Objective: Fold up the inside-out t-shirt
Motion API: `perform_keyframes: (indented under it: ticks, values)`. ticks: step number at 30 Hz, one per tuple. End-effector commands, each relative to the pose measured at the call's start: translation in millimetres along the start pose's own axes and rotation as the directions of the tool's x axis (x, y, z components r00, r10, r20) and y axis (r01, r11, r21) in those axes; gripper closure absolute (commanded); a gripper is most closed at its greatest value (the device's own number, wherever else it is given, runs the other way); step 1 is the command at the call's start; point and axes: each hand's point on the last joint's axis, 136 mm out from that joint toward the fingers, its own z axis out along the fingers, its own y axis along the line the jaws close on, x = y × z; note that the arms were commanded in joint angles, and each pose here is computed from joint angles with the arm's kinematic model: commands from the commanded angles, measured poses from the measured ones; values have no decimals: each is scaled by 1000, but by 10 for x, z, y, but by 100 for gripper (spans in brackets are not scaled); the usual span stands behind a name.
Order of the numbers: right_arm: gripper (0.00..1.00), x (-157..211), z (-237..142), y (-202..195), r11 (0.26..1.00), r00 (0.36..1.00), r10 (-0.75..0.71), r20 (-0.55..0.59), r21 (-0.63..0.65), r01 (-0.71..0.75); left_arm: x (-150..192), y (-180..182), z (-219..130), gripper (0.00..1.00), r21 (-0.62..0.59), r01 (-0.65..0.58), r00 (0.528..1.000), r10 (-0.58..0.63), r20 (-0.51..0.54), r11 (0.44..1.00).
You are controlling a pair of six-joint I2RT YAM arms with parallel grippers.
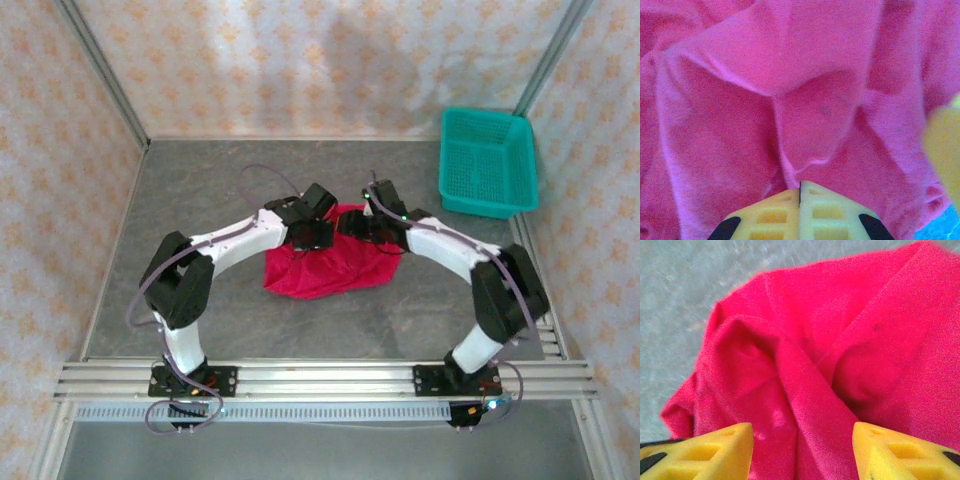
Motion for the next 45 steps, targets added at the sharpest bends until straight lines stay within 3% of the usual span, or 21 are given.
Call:
perform_keyframes:
  ticks: [1,2,4,5,6,9,12,16,21,27,30,34,40,41,44,45]
  values:
    - [47,65,140,-13,999,995,-40,-88,15,41,13,102,25,100,3,46,999,-46,4,999]
    - [49,56,193,-61,998,995,-42,-96,40,46,4,110,17,100,14,56,998,-56,7,998]
    - [72,17,246,-121,996,994,-50,-102,73,57,-17,88,-22,100,48,73,997,-74,19,996]
    - [87,-3,247,-138,995,994,-48,-103,86,57,-44,55,-63,95,78,82,996,-85,35,994]
    - [98,-27,222,-135,995,994,-44,-100,86,53,-73,22,-107,79,108,89,994,-95,53,990]
    - [100,-72,49,-14,998,997,-41,-72,42,45,-170,-173,-258,50,242,98,986,-127,109,965]
    - [100,-86,-180,145,999,999,-35,-35,-34,33,-228,-394,-334,43,384,89,980,-151,133,919]
    - [100,-77,-395,304,991,1000,-1,-10,-133,0,-211,-442,-219,42,401,81,984,-138,116,912]
    - [100,-50,-485,352,980,999,48,-12,-194,-49,-177,-422,-17,48,389,86,987,-132,94,917]
    - [100,-134,-612,212,965,990,140,24,-229,-131,-150,-365,113,75,365,92,987,-133,89,927]
    - [100,-182,-758,111,943,978,201,52,-281,-178,-151,-276,174,100,318,88,988,-122,90,944]
    - [100,-77,-845,-245,938,964,255,77,-262,-227,-209,-275,120,100,324,92,988,-128,92,941]
    - [100,290,-616,-952,970,969,242,54,-17,-242,-333,-455,-222,100,406,97,980,-159,121,909]
    - [98,317,-602,-967,969,969,245,37,-3,-245,-350,-497,-279,100,428,101,978,-169,123,898]
    - [73,266,-718,-836,972,971,236,38,-6,-236,-349,-605,-372,100,467,101,977,-176,118,878]
    - [70,229,-792,-763,975,974,222,54,-11,-222,-337,-634,-383,100,473,99,978,-172,114,876]
